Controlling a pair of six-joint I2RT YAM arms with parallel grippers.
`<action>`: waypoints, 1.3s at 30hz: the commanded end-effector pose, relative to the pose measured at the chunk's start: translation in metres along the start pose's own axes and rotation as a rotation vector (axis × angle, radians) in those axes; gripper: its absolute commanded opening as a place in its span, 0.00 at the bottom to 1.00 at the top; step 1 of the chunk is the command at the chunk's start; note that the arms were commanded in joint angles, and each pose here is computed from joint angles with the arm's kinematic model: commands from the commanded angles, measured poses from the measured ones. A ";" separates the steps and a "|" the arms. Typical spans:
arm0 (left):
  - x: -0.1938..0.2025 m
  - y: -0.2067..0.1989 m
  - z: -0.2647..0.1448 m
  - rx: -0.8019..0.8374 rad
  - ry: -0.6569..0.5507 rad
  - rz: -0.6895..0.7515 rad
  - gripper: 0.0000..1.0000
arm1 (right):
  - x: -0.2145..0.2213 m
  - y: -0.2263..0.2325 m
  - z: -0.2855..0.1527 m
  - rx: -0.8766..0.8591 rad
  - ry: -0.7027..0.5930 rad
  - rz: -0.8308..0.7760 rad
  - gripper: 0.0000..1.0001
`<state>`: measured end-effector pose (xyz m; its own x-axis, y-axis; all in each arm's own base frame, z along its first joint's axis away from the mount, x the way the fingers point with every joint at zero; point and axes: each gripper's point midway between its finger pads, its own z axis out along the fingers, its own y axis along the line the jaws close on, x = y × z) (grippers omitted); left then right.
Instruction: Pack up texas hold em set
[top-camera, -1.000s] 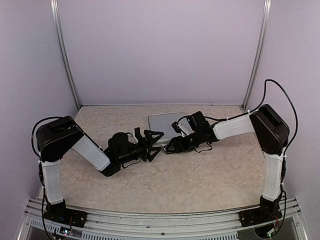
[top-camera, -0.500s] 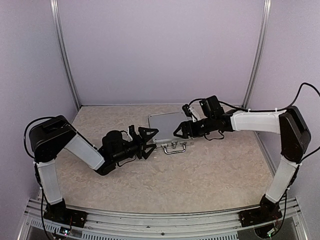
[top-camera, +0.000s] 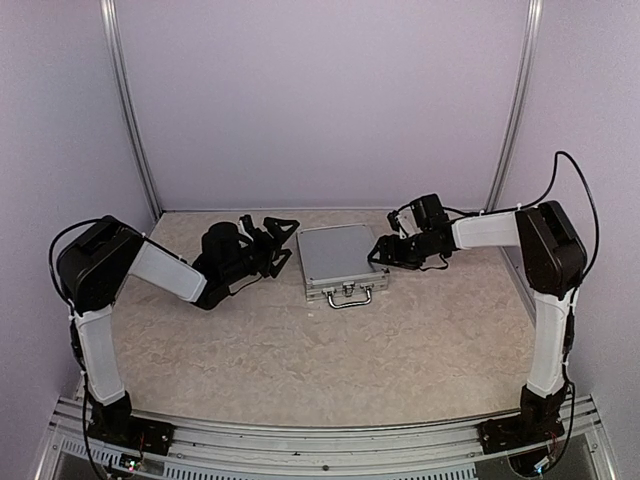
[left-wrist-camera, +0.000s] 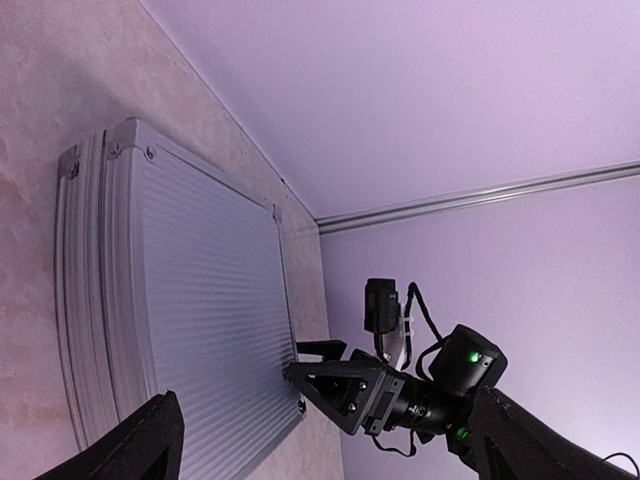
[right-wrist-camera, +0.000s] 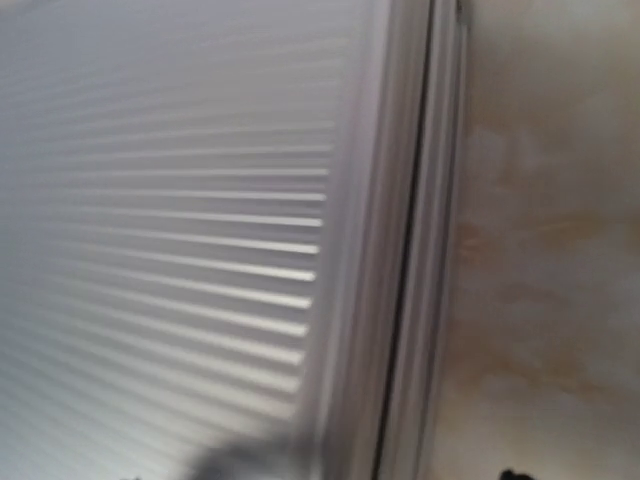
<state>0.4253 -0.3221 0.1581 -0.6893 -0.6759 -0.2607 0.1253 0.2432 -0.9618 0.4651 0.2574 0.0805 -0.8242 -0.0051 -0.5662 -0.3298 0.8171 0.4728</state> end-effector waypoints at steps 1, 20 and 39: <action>-0.006 0.041 0.017 -0.106 0.022 0.037 0.99 | 0.006 0.009 0.021 -0.120 0.036 0.027 0.76; 0.012 0.083 0.035 -0.158 0.085 0.013 0.99 | 0.059 0.089 0.012 -0.356 0.084 -0.048 0.76; 0.042 0.010 -0.068 -0.197 0.132 0.196 0.99 | 0.062 0.073 -0.113 -0.046 -0.045 -0.180 1.00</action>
<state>0.3750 -0.3087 0.0956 -0.7828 -0.5655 -0.2597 0.0036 0.4132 -0.9107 0.3586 0.2785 0.1273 -0.7789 -0.1098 -0.6175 -0.4853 0.7291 0.4825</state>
